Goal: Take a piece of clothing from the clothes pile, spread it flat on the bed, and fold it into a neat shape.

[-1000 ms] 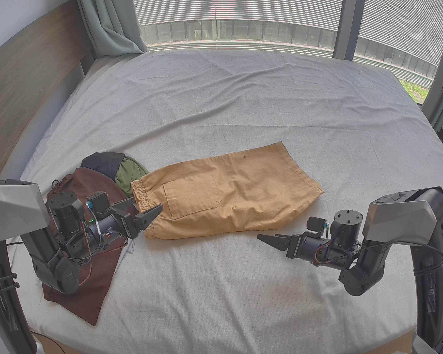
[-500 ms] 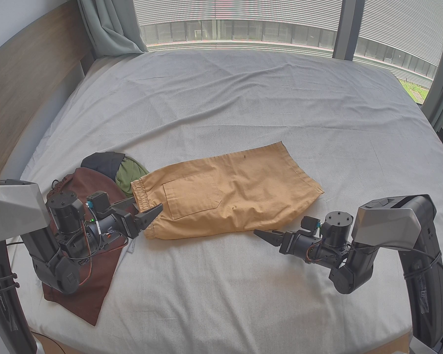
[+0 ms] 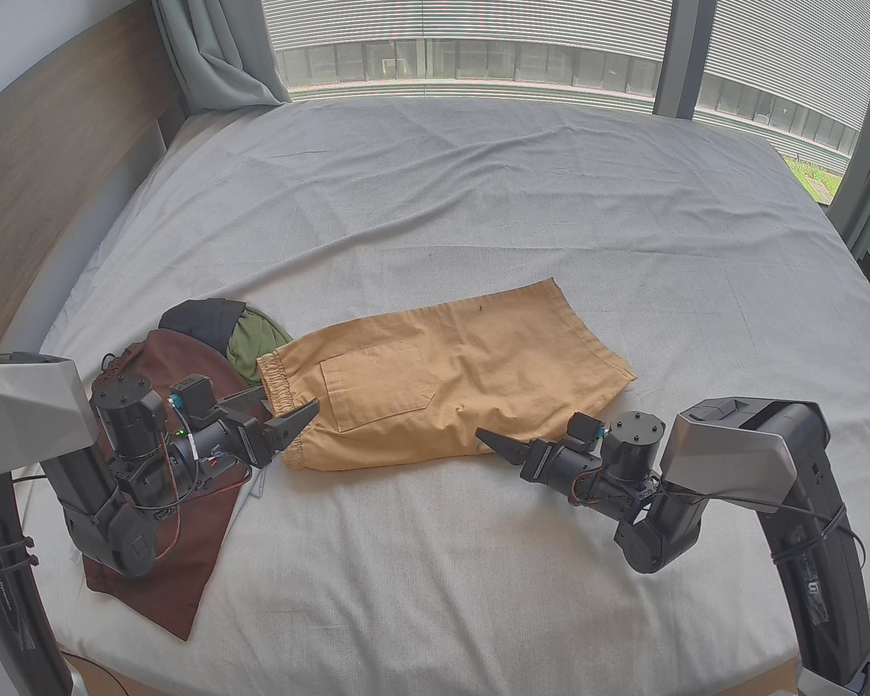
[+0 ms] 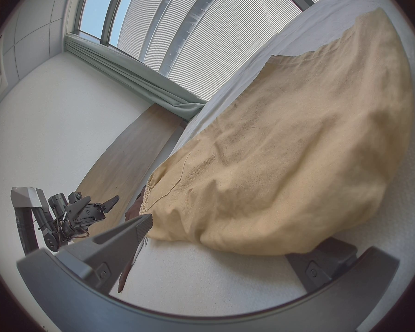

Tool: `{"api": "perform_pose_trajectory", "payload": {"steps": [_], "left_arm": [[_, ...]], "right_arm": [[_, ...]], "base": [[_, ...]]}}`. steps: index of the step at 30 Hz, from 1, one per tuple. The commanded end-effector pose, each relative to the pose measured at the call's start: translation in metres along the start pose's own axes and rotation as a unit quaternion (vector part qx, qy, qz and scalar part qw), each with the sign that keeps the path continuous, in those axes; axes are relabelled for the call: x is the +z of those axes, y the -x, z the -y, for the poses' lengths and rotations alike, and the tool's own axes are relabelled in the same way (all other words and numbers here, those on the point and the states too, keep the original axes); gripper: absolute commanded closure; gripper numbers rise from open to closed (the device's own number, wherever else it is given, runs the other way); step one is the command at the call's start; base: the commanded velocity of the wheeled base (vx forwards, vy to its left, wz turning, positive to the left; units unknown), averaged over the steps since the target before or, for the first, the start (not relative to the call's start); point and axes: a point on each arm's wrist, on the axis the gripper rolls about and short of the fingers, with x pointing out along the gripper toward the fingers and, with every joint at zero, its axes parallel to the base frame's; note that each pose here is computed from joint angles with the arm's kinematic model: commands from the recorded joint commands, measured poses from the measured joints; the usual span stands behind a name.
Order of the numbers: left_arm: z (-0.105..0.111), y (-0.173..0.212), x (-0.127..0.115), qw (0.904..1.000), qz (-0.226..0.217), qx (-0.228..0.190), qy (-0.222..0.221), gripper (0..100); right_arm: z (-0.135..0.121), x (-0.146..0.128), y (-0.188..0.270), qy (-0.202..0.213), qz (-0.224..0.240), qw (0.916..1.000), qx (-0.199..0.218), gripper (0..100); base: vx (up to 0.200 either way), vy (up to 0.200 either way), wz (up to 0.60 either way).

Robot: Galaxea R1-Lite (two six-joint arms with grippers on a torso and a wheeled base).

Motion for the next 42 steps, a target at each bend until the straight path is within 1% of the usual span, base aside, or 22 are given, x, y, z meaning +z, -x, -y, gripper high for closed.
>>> {"api": "perform_pose_trajectory", "payload": {"steps": [1,7,23,24,37,42], "left_arm": [[0.000,0.000,0.000,1.0000,0.000,0.000,0.000,0],[0.000,0.000,0.000,1.0000,0.000,0.000,0.000,0],[0.000,0.000,-0.001,1.0000,-0.001,0.000,0.001,0],[0.000,0.000,-0.001,1.0000,-0.001,0.000,0.001,0],[-0.001,-0.002,-0.004,1.0000,-0.005,0.000,0.002,0],[-0.002,-0.001,-0.004,1.0000,-0.005,0.002,0.003,0]], "right_arm": [[0.004,-0.006,-0.009,0.001,0.006,1.0000,-0.002,0],[-0.002,-0.006,-0.016,-0.018,0.018,0.9997,0.003,0],[-0.001,-0.004,-0.019,-0.021,0.024,0.9995,0.005,0],[0.000,-0.004,-0.019,-0.021,0.024,0.9995,0.004,100],[0.000,-0.004,-0.017,-0.023,0.023,0.9995,0.002,100],[0.000,-0.009,-0.011,-0.028,0.010,0.9995,-0.007,100]], "base": [[0.000,0.000,0.00],[0.000,0.000,0.00],[0.000,0.000,0.00],[0.000,0.000,0.00],[0.000,0.000,0.00],[0.000,0.000,0.00]]}}
